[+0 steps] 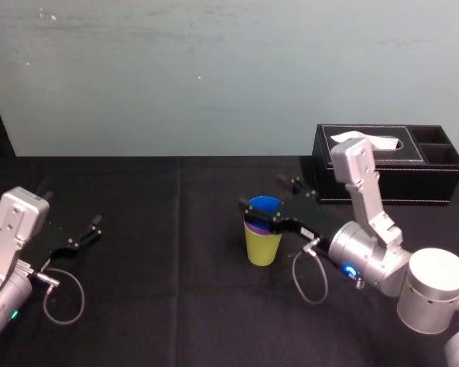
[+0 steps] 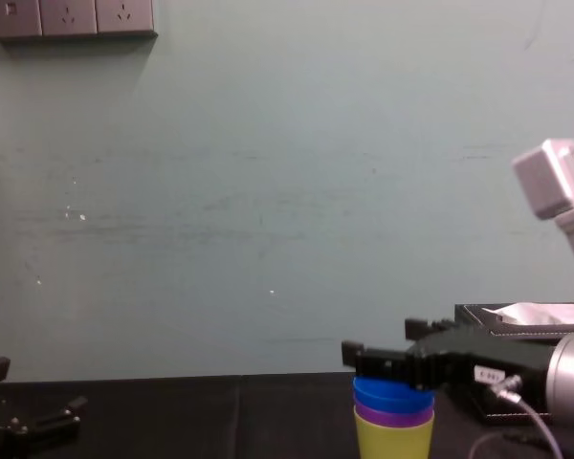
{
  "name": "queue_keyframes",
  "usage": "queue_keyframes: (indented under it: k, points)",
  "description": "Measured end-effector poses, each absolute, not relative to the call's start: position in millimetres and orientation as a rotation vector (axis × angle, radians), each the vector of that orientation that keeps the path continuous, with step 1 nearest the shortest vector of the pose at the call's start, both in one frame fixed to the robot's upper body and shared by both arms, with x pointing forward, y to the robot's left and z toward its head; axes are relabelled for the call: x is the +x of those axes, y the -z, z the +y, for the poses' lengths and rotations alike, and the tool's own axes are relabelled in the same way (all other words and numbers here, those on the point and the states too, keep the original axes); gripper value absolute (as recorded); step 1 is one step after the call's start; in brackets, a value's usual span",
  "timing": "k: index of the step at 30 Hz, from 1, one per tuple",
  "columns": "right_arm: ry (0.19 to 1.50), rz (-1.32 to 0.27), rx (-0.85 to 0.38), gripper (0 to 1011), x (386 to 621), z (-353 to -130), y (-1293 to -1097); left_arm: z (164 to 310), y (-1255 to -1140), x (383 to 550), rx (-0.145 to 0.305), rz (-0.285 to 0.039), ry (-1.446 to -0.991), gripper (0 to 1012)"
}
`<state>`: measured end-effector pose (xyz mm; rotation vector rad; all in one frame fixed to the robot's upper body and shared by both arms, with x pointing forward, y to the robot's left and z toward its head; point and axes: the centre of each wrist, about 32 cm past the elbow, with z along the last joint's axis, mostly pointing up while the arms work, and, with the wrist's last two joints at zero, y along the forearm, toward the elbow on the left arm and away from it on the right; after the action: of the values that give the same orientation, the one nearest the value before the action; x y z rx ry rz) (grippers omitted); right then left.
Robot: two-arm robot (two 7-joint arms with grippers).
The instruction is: Stack the three plastic cups sequentially using one hand.
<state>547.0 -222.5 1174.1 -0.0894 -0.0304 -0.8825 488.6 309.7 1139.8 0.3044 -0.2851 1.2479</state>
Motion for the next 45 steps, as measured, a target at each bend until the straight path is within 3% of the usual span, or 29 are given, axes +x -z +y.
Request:
queue_keyframes:
  k: [13,17,26,34,45]
  points:
    - [0.973,-0.087,-0.060,1003,517.7,-236.6,-1184.1,309.6,-1139.8,488.6,0.304,-0.285,-1.248,1000]
    - [1.067,-0.097,-0.083,1003,499.5,-242.0,-1175.6,309.7,-1139.7,488.6,0.305,-0.285,-1.248,1000]
    - [1.319,-0.031,-0.119,1003,456.3,-250.3,-1133.3,309.7,-1139.8,488.6,0.304,-0.285,-1.248,1000]
    - [1.377,0.006,-0.137,1003,447.1,-249.2,-1117.6,309.6,-1139.8,488.6,0.304,-0.285,-1.248,1000]
    - [1.379,0.017,-0.149,1003,447.7,-247.8,-1115.3,309.7,-1139.8,488.6,0.305,-0.285,-1.248,1000]
